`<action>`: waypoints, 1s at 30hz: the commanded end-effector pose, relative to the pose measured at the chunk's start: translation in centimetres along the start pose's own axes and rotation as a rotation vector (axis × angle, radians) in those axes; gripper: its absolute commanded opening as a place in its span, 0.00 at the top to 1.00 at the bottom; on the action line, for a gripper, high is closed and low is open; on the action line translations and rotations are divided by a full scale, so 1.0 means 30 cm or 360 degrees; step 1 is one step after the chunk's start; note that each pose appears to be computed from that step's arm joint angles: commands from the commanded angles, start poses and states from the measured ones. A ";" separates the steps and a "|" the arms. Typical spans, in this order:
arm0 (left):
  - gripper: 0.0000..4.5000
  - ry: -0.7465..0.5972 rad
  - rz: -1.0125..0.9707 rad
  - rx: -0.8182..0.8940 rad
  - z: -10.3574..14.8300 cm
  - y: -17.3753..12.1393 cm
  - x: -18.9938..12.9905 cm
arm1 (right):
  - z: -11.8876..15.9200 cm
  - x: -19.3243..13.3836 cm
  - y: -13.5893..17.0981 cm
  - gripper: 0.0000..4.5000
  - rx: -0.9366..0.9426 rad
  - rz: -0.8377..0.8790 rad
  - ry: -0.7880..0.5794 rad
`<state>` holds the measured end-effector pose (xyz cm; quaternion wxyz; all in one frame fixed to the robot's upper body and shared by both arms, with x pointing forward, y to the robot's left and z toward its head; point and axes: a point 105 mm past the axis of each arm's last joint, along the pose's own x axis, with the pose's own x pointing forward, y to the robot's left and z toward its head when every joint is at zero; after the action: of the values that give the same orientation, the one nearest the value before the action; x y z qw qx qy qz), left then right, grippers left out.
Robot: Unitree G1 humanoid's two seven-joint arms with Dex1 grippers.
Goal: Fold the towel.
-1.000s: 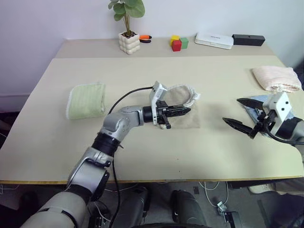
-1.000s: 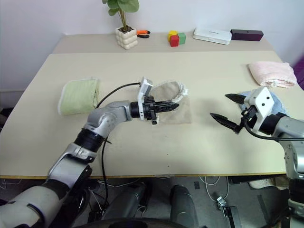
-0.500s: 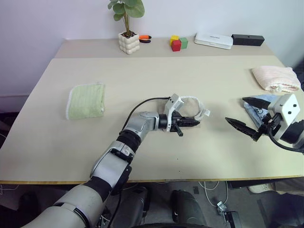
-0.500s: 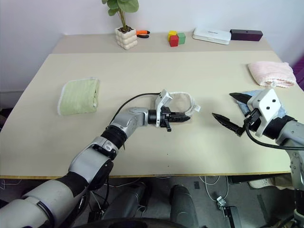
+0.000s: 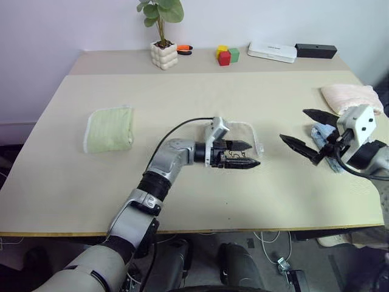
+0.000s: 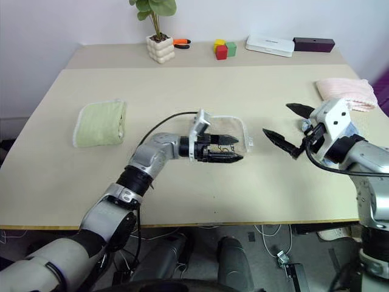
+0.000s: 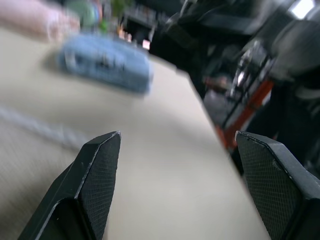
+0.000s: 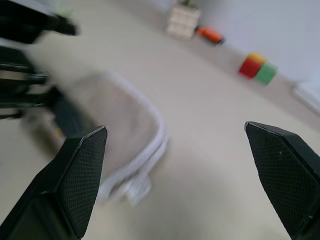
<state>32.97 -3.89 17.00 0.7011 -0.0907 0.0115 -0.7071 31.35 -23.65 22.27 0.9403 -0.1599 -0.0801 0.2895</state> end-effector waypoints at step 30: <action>1.00 -0.0126 0.1369 -0.0219 -0.129 0.296 -0.176 | -0.395 0.276 0.208 0.99 0.0531 -0.0831 0.0323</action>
<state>40.50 -0.04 10.56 0.9167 -0.1534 0.0792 -0.3603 37.84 -15.42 9.88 0.9981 -0.0083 0.0183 0.0585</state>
